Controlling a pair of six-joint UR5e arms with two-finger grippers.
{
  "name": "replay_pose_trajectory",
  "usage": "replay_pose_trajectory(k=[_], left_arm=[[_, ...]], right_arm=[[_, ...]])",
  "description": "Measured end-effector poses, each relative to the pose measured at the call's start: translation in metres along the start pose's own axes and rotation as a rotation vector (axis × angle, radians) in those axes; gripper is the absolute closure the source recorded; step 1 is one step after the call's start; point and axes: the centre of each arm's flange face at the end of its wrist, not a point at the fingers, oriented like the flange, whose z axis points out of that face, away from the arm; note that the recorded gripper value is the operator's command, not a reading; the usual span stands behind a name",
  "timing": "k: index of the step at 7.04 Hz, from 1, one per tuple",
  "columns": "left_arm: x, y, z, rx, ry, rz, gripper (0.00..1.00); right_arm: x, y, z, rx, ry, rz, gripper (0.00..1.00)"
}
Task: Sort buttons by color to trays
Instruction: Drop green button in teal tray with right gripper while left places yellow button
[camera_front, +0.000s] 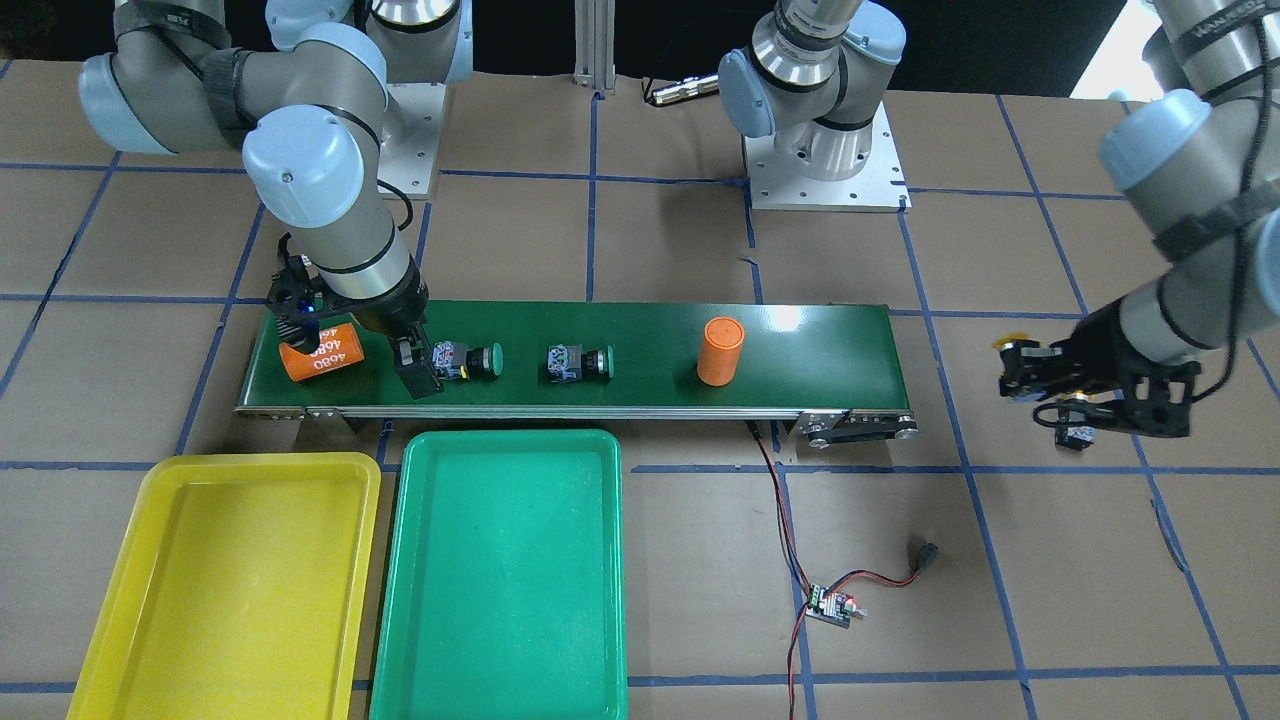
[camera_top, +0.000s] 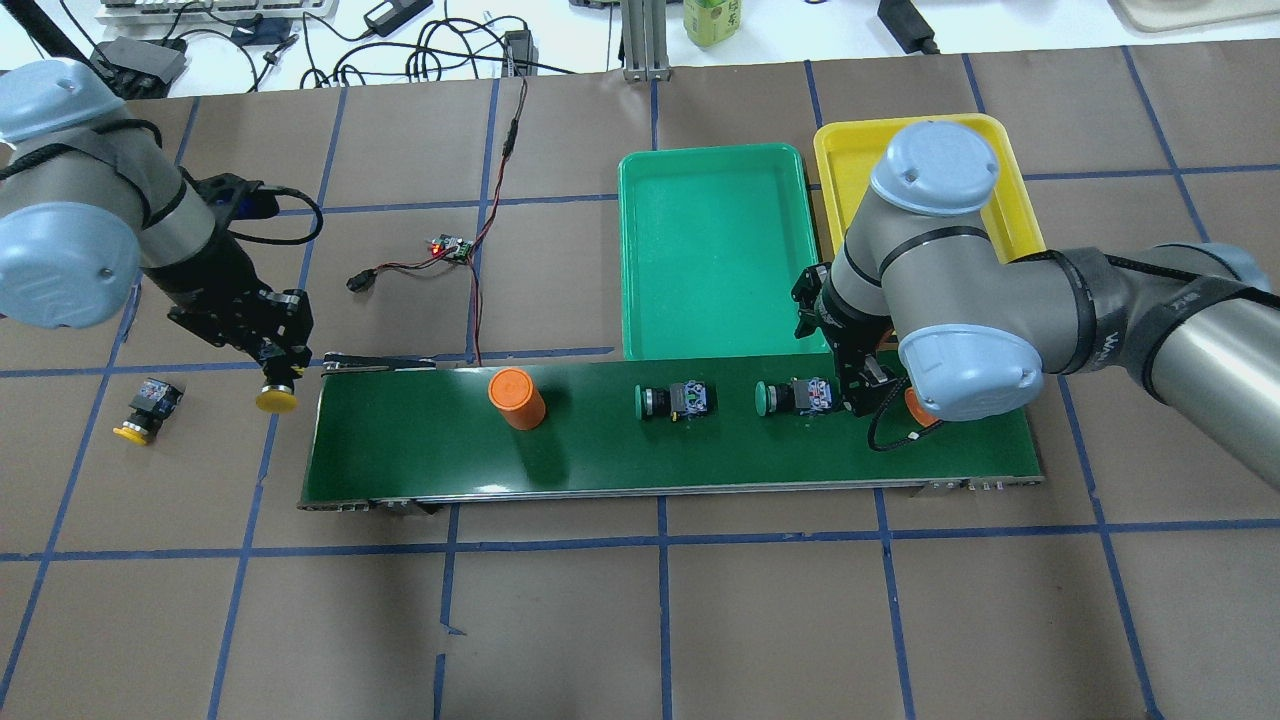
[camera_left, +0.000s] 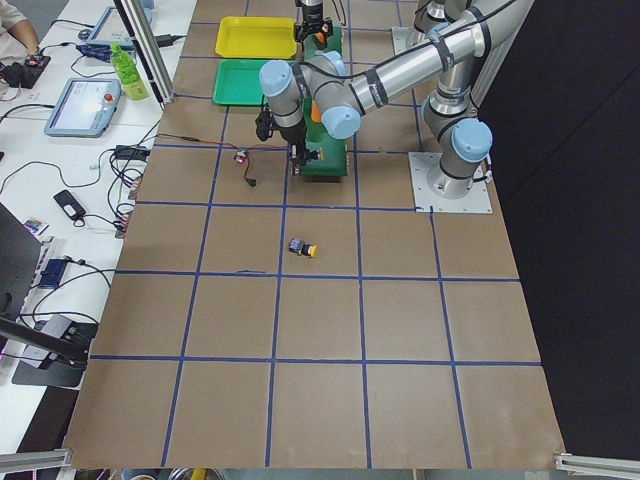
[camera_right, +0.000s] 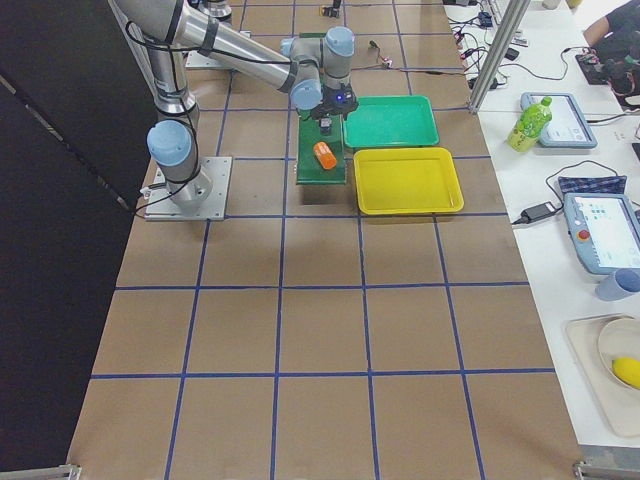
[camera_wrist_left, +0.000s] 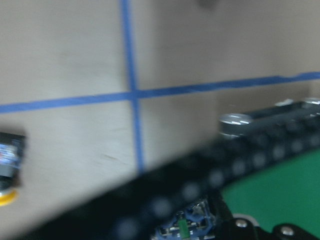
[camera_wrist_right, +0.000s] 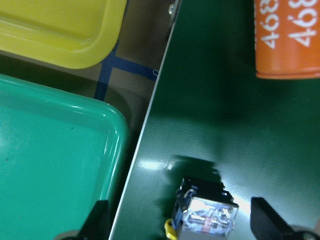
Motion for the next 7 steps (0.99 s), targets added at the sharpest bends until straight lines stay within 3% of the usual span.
replay_pose_trajectory(k=[1, 2, 3, 4, 7], left_arm=[[0.029, 0.011, 0.008, -0.007, -0.003, 0.001, 1.0], [0.045, 0.022, 0.021, -0.018, 0.003, -0.005, 0.93], [0.053, 0.029, 0.034, -0.023, 0.008, -0.009, 0.33], [0.057, 0.03, 0.044, -0.025, 0.01, -0.008, 0.0], [0.053, 0.016, 0.036, 0.054, -0.008, 0.002, 0.0]], right_arm=[[0.0, -0.001, 0.006, -0.001, 0.011, -0.001, 0.0], [0.0, -0.002, 0.008, 0.001, 0.018, -0.001, 0.11], [0.002, -0.003, 0.01, 0.007, 0.028, 0.0, 0.66], [0.004, -0.004, 0.012, 0.013, 0.038, 0.0, 1.0], [0.004, -0.005, 0.01, 0.019, 0.03, -0.032, 1.0]])
